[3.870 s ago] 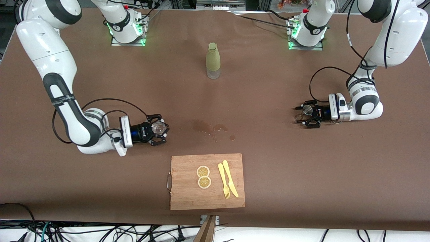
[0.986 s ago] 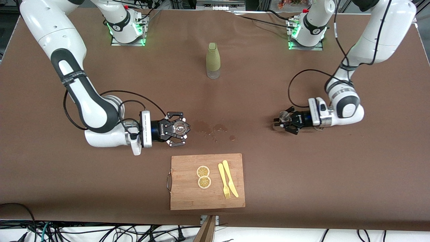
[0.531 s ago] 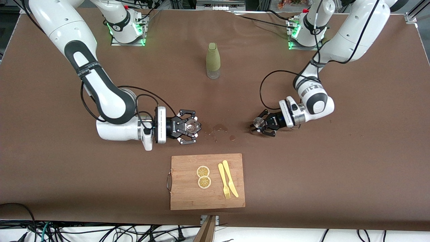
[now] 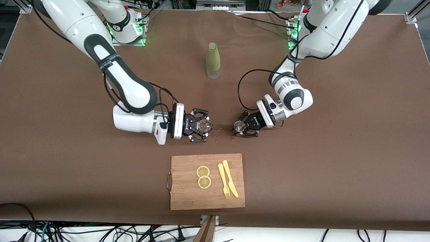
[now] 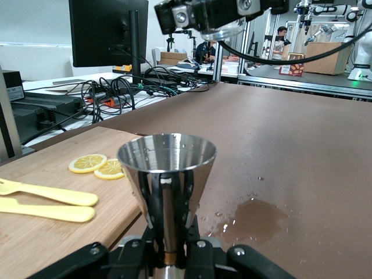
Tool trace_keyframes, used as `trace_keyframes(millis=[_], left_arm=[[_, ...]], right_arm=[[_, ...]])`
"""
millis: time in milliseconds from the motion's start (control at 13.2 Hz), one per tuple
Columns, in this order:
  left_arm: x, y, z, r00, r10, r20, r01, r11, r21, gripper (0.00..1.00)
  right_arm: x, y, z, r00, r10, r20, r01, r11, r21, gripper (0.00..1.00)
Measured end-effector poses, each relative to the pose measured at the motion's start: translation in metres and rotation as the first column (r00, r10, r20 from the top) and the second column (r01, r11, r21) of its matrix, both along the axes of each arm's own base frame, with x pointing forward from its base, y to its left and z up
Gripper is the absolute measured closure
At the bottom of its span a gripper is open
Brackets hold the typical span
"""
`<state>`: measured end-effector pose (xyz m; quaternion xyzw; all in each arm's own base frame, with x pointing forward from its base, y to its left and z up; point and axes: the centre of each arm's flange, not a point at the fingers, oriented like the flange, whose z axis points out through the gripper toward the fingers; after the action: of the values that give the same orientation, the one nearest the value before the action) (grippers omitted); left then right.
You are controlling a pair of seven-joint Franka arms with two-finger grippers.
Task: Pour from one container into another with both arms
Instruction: 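Lift the beaker and jigger, bringing both grippers together mid-table, then tilt the beaker with the right gripper, pouring into the held jigger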
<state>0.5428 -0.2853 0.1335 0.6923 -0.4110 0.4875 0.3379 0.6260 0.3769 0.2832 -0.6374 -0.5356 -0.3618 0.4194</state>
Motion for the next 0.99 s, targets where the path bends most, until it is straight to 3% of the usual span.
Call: trace_keyframes(millis=[379,607,986], left_arm=[[-0.012,-0.031,-0.015,0.998,0.04,-0.055,-0.041,0.999,-0.021,0.78],[-0.014,-0.04,-0.018,0.997,0.044,-0.067,-0.044,0.999,-0.003,0.78],[-0.013,-0.04,-0.017,0.996,0.049,-0.07,-0.048,0.999,0.004,0.78]], right_arm=[[-0.022,0.041,0.0,0.996,-0.071,0.046,0.074,0.994,-0.081,0.88],[-0.022,0.044,0.002,0.986,-0.117,0.121,0.133,0.982,-0.137,0.88],[-0.025,0.047,-0.002,0.978,-0.129,0.161,0.157,0.972,-0.176,0.88]])
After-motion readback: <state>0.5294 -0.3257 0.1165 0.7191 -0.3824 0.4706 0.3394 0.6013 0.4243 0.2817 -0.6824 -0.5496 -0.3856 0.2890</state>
